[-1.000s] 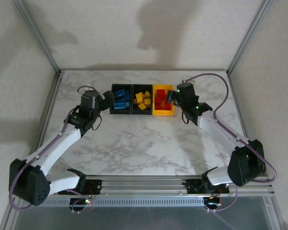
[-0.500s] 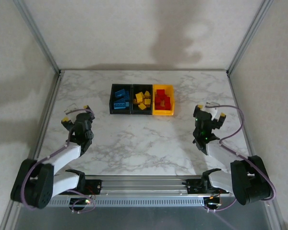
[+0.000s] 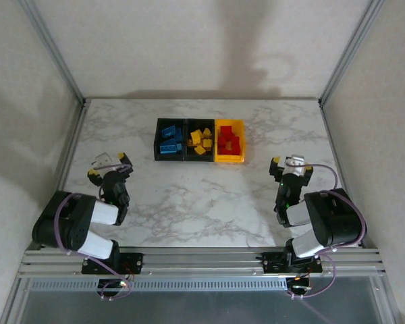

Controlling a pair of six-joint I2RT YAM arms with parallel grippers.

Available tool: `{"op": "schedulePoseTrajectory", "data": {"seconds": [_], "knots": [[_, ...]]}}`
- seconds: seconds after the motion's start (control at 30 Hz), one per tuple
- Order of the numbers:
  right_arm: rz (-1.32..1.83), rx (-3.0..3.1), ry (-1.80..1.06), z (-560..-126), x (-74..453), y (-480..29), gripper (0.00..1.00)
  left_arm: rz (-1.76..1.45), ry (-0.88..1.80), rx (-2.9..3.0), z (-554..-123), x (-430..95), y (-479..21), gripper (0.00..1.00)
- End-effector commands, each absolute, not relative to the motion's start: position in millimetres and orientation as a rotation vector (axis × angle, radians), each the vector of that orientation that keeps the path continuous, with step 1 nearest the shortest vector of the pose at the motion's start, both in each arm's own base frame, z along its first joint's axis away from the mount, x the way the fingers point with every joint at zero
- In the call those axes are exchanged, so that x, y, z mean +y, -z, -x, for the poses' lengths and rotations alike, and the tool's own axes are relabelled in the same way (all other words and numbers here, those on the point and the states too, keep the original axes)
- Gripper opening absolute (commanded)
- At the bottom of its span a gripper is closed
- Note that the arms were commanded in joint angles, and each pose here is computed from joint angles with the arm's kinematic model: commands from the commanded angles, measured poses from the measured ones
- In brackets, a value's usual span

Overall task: Sort the legos into containers by color
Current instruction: Reset both arms

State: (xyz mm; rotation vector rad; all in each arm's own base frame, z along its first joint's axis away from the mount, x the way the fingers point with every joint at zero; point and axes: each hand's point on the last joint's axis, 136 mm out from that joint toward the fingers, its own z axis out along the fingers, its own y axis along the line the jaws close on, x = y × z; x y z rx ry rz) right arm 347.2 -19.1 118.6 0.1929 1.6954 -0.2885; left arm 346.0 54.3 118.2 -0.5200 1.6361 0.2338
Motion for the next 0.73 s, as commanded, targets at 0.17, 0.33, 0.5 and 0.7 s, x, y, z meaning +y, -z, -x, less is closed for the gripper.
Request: {"op": "schedulePoseTrajectory", "data": {"seconds": [0.17,0.33,0.5,0.7], "knots": [[-0.216,1.637,0.164,-362.2,-21.7,-129.4,0.99,0.435,-0.159,1.590,-360.0,40.0,-133.6,0.99],[-0.217,1.635,0.158,-362.5,-21.9,-130.0,0.99,0.436,-0.160,1.586,-359.7,40.3,-134.0,0.99],[-0.202,1.670,0.112,-368.8,-21.5,-125.3,0.99,0.436,-0.163,1.589,-359.8,40.5,-133.6,1.00],[-0.199,1.667,0.100,-369.0,-22.1,-126.1,0.99,0.435,-0.161,1.589,-360.4,40.1,-134.1,0.99]]}}
